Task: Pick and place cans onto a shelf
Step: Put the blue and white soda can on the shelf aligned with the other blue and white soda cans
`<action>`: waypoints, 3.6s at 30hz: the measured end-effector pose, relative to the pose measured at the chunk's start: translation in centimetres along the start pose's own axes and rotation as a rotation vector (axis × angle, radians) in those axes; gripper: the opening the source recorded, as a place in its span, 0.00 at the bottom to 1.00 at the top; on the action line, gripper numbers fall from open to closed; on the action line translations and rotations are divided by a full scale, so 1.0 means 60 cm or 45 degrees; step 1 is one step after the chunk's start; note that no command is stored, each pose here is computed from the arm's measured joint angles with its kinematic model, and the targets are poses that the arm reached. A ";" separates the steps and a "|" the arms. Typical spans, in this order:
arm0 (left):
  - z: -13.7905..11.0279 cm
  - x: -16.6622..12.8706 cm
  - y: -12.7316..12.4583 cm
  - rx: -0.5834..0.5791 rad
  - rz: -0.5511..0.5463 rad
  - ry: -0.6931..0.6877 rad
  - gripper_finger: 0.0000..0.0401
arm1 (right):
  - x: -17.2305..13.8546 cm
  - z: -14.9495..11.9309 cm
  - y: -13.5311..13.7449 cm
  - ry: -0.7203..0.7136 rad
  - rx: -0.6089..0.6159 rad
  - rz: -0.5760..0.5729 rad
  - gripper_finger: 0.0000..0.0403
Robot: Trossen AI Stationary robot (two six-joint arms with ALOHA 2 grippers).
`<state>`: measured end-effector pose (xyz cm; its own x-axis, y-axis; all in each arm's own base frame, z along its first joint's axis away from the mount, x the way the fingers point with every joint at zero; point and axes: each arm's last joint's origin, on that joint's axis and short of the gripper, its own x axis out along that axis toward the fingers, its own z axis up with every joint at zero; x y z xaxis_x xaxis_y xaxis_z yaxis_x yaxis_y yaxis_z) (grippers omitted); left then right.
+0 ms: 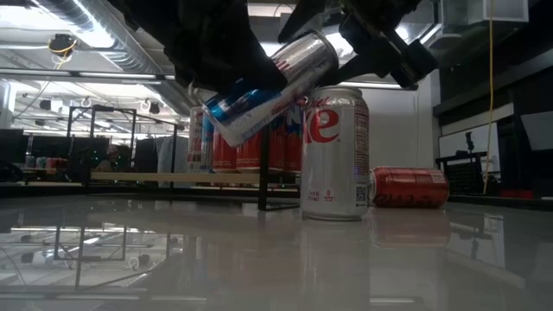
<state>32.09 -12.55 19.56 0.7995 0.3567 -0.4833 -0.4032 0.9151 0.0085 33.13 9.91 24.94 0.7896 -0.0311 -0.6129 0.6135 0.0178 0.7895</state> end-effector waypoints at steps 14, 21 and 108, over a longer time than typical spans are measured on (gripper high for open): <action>-0.008 -0.022 -0.018 0.022 -0.014 -0.024 0.55 | -0.001 -0.005 0.014 0.059 -0.078 0.108 0.82; 0.002 -0.059 -0.028 -0.006 -0.016 -0.102 0.55 | -0.002 -0.006 0.021 0.080 -0.075 0.153 0.82; -0.184 -0.088 0.247 -0.702 0.891 -0.769 0.55 | -0.072 0.230 0.073 -0.188 -1.517 0.360 0.82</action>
<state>17.01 -2.95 12.58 0.3399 0.9404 -0.0105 -0.8809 0.3144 -0.3539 32.23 -3.69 31.47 0.9349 0.0108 -0.3547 0.1120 0.9395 0.3236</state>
